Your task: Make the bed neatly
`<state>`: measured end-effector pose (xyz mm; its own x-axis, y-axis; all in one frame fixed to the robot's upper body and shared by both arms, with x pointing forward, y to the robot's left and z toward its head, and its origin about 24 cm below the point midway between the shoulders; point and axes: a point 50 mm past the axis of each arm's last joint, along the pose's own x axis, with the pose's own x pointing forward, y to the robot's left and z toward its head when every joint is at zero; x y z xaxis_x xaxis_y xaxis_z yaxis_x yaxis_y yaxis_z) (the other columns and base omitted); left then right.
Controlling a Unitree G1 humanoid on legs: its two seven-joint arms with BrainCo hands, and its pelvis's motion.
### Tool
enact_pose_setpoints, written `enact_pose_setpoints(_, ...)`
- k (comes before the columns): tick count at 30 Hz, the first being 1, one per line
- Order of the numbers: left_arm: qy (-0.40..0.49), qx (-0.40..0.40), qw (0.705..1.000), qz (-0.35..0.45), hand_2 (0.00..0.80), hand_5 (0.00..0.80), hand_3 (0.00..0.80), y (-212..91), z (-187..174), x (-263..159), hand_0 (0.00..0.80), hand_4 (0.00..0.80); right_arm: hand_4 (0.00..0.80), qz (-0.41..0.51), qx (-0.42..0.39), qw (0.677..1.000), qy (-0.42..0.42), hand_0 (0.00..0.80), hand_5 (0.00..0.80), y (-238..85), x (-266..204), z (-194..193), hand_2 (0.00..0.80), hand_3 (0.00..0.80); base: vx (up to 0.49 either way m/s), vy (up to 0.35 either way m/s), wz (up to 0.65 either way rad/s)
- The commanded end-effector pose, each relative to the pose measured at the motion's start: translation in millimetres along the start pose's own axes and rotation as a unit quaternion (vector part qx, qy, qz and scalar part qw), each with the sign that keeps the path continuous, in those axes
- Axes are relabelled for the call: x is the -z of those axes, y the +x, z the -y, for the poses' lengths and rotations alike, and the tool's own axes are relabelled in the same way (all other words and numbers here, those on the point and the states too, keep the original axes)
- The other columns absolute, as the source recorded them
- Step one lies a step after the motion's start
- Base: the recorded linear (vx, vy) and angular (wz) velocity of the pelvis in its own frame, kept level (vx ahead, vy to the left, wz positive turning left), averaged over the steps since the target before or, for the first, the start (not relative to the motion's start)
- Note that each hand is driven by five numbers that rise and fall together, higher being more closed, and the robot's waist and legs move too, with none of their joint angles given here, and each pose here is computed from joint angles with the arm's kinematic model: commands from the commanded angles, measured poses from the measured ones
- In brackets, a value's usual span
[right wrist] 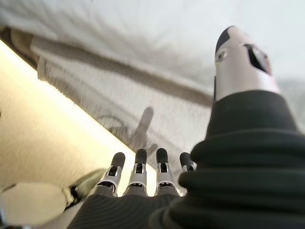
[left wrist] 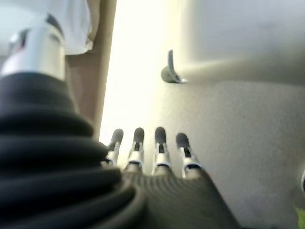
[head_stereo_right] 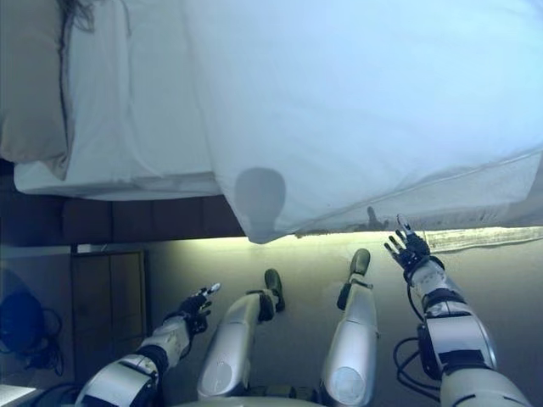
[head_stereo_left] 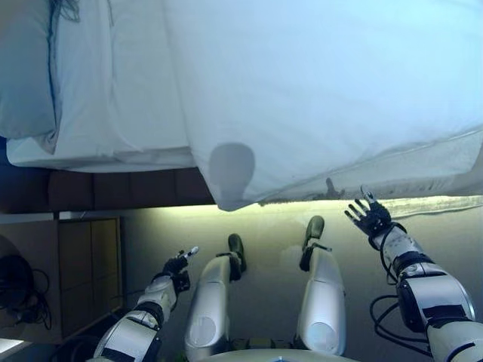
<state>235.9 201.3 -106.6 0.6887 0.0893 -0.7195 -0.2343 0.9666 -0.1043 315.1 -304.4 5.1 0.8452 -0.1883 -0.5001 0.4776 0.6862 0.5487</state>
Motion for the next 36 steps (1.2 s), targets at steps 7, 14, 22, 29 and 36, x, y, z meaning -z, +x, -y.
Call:
enact_pose_setpoints(7, -0.031, -0.026, 0.999, 0.004, 0.0, 0.0, 0.0, -1.7, -8.5, -4.8, 0.0, 0.0, 0.0, 0.059, -0.033, 0.998, 0.012, 0.0, 0.0, 0.1, -35.9, -20.7, 0.0, 0.0, -0.019, -0.035, 0.01)
enact_pose_setpoints(14, -0.064, -0.028, 0.997, 0.01, 0.0, 0.0, 0.0, -4.7, -12.5, -1.7, 0.0, 0.0, 0.0, 0.124, -0.064, 0.99, -0.009, 0.0, 0.0, -7.9, -85.3, -42.8, 0.0, 0.0, -0.004, -0.045, 0.03)
enact_pose_setpoints(22, -0.077, -0.042, 0.996, 0.006, 0.0, 0.0, 0.0, -10.2, -28.5, 6.7, 0.0, 0.0, 0.0, 0.184, -0.096, 0.977, -0.046, 0.0, 0.0, -24.5, -139.4, -75.3, 0.0, 0.0, 0.017, -0.032, 0.06)
enact_pose_setpoints(29, -0.099, -0.045, 0.994, 0.014, 0.0, 0.0, 0.0, -16.1, -42.1, 13.8, 0.0, 0.0, 0.0, 0.228, -0.103, 0.963, -0.099, 0.0, 0.0, -43.3, -178.6, -101.2, 0.0, 0.0, 0.011, -0.011, 0.04)
enact_pose_setpoints(36, -0.099, -0.046, 0.994, 0.01, 0.0, 0.0, 0.0, -23.1, -54.7, 27.5, 0.0, 0.0, 0.0, 0.27, -0.125, 0.947, -0.119, 0.0, 0.0, -64.4, -210.2, -126.0, 0.0, 0.0, 0.009, -0.027, 0.01)
